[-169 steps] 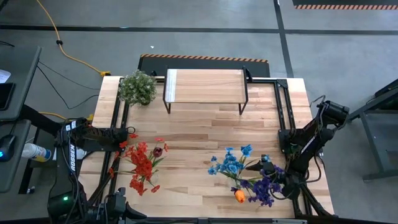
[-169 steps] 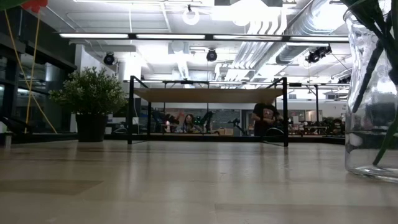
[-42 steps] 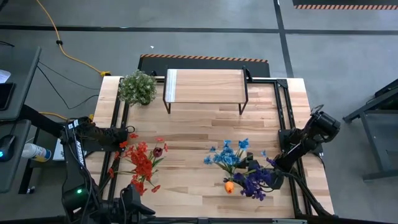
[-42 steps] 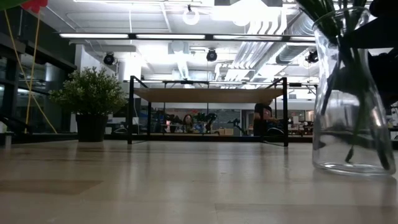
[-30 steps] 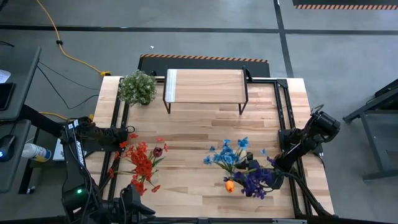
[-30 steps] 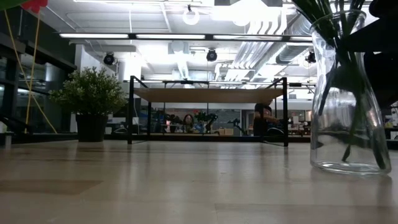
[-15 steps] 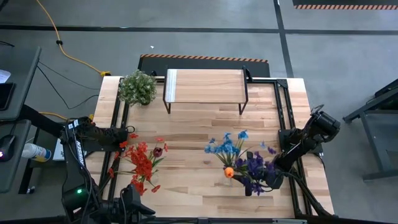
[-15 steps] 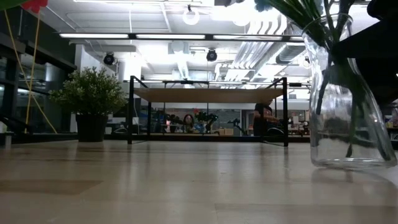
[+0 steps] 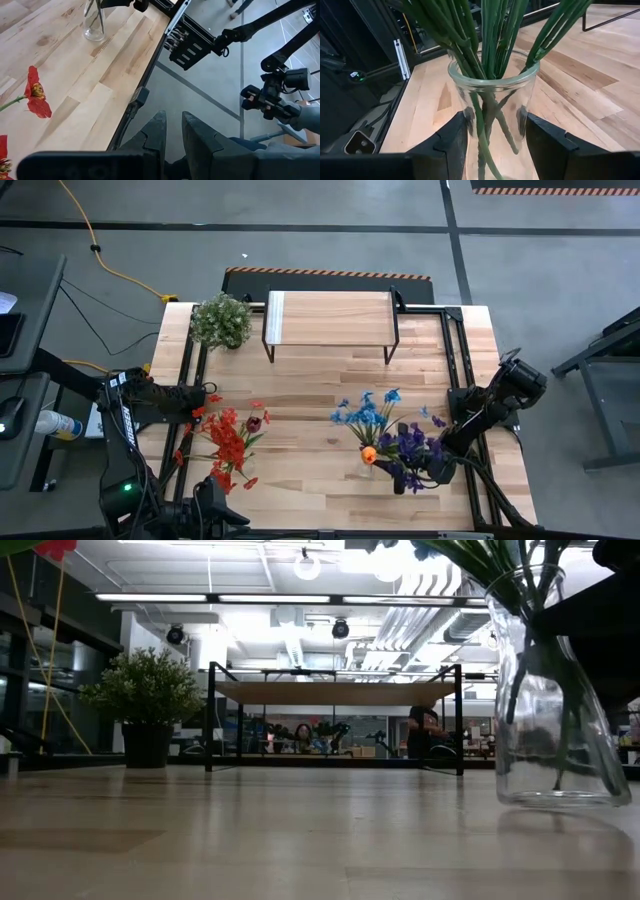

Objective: Pick and place flowers into a vace then onto a shelf
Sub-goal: Put the right transparent vase with flowers on the shelf

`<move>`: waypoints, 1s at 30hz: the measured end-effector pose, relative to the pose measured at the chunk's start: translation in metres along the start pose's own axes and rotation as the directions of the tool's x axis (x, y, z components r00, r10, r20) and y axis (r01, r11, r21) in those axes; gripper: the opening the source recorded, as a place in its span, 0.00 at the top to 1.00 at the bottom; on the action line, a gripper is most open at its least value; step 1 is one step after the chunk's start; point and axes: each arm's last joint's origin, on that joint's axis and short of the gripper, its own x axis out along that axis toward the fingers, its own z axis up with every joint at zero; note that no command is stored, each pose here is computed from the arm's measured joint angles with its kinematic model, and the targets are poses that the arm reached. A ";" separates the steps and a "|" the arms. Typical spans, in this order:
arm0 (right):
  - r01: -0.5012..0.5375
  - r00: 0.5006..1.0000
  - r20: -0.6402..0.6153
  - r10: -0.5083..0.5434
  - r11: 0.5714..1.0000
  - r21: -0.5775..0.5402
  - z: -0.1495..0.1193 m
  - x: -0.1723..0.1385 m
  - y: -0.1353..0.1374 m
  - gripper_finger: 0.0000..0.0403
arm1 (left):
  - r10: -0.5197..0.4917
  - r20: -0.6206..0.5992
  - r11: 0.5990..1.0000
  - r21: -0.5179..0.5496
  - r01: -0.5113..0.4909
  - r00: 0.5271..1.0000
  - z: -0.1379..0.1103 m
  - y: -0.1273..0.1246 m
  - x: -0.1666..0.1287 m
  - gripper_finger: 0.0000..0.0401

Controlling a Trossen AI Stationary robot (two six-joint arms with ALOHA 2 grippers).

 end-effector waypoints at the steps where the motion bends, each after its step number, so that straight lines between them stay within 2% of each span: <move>1: 0.004 1.000 0.003 -0.004 1.000 0.000 0.000 0.000 0.000 0.57 | 0.000 0.000 1.000 0.000 0.000 1.000 0.000 0.000 0.000 0.76; 8: 0.013 1.000 0.022 -0.013 1.000 0.001 0.002 0.000 0.000 0.57 | 0.003 -0.001 1.000 0.003 -0.003 1.000 0.000 0.000 0.000 0.76; 20: 0.007 0.990 0.139 -0.006 1.000 -0.005 0.017 -0.001 0.007 0.58 | 0.001 -0.001 1.000 0.001 -0.001 1.000 0.000 0.000 0.000 0.76; 30: 0.033 0.978 0.210 -0.015 0.996 -0.079 0.054 -0.011 0.010 0.61 | -0.055 -0.034 0.997 -0.049 0.053 0.998 0.000 -0.006 0.000 0.76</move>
